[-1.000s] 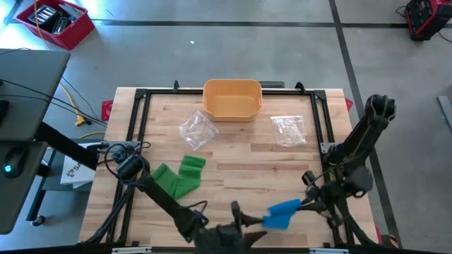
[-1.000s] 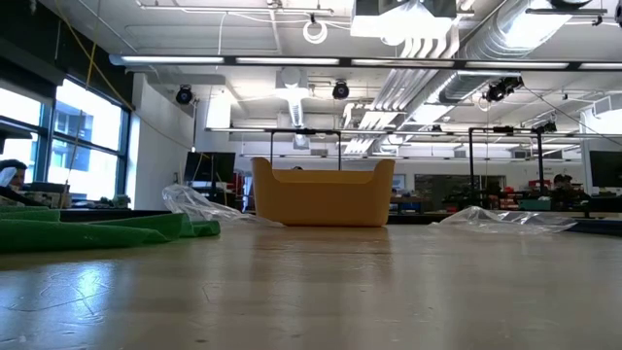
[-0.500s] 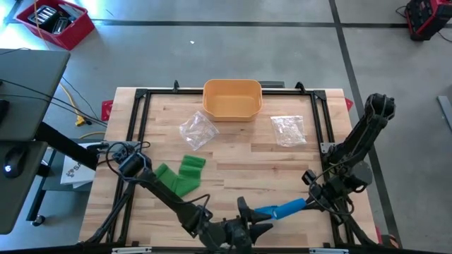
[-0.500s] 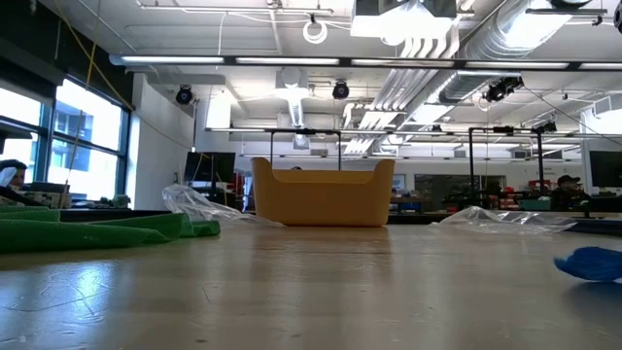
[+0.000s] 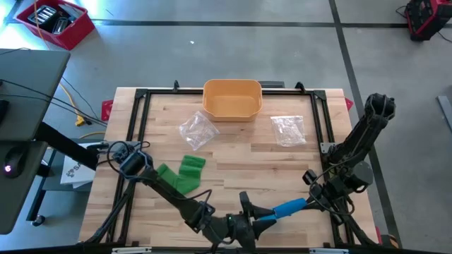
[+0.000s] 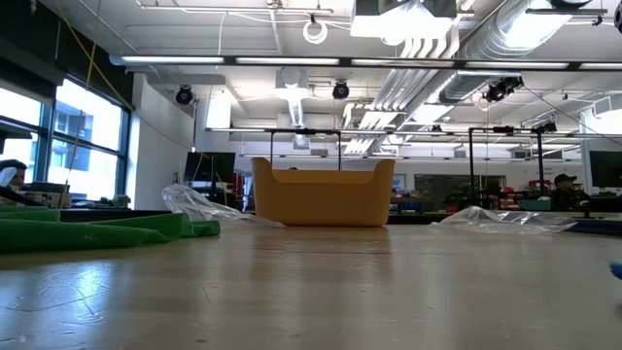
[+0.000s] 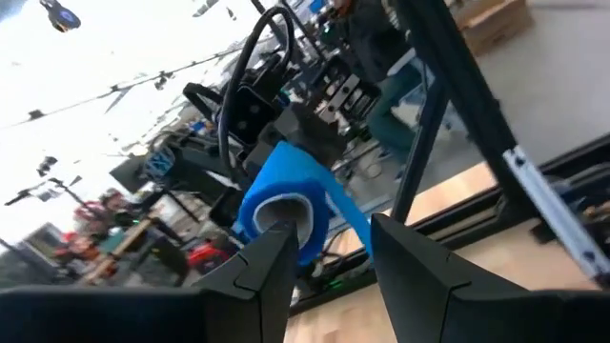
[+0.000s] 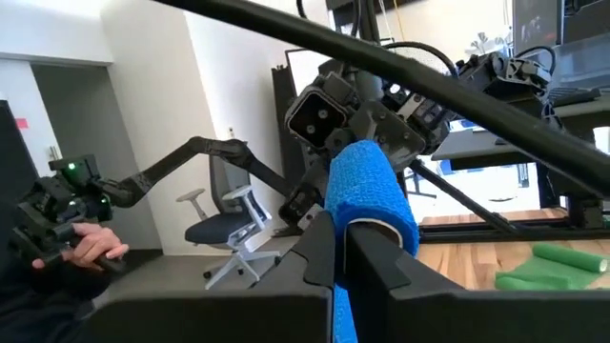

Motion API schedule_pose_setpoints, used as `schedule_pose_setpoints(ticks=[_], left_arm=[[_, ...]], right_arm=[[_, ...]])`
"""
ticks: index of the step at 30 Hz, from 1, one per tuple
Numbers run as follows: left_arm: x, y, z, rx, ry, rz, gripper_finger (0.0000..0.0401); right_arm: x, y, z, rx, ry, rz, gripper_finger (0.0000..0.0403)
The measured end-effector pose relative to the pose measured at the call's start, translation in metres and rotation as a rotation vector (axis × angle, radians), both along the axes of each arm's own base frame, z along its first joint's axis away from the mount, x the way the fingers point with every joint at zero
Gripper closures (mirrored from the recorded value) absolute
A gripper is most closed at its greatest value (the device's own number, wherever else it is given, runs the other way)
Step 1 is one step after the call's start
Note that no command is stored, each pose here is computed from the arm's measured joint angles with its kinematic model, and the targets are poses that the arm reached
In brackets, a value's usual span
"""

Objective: Roll bandage
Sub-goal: Roll the blue bandage

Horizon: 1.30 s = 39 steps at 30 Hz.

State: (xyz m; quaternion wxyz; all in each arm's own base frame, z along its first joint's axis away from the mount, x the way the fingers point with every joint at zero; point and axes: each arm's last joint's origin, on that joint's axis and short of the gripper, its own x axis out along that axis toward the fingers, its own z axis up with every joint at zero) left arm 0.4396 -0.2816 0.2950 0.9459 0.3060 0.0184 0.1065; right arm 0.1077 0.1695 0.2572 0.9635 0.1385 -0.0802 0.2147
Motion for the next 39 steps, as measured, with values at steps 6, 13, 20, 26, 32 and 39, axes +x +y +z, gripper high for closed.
schedule_pose_setpoints(ticks=[6, 13, 20, 26, 32, 39], left_arm=[[0.007, 0.011, 0.000, -0.081, -0.018, 0.016, 0.0268], [0.011, 0.019, 0.000, -0.210, -0.049, 0.036, 0.0268], [0.013, 0.023, -0.002, -0.315, -0.070, 0.093, 0.0302], [0.012, 0.021, -0.007, -0.392, -0.046, 0.084, 0.0370], [0.013, 0.022, -0.008, -0.560, -0.062, 0.025, 0.0395], [0.007, 0.037, 0.009, -0.747, 0.000, 0.011, 0.0394]], right_arm=[[0.001, -0.001, 0.000, -0.005, 0.006, -0.036, 0.0402], [0.001, -0.001, -0.001, -0.019, 0.004, -0.048, 0.0402], [0.001, -0.001, -0.002, -0.039, 0.012, -0.055, 0.0401], [0.001, 0.000, -0.004, -0.064, 0.016, -0.055, 0.0378], [-0.001, 0.000, -0.010, -0.183, 0.042, -0.159, 0.0309], [-0.013, 0.009, -0.009, -0.356, 0.020, -0.151, 0.0223]])
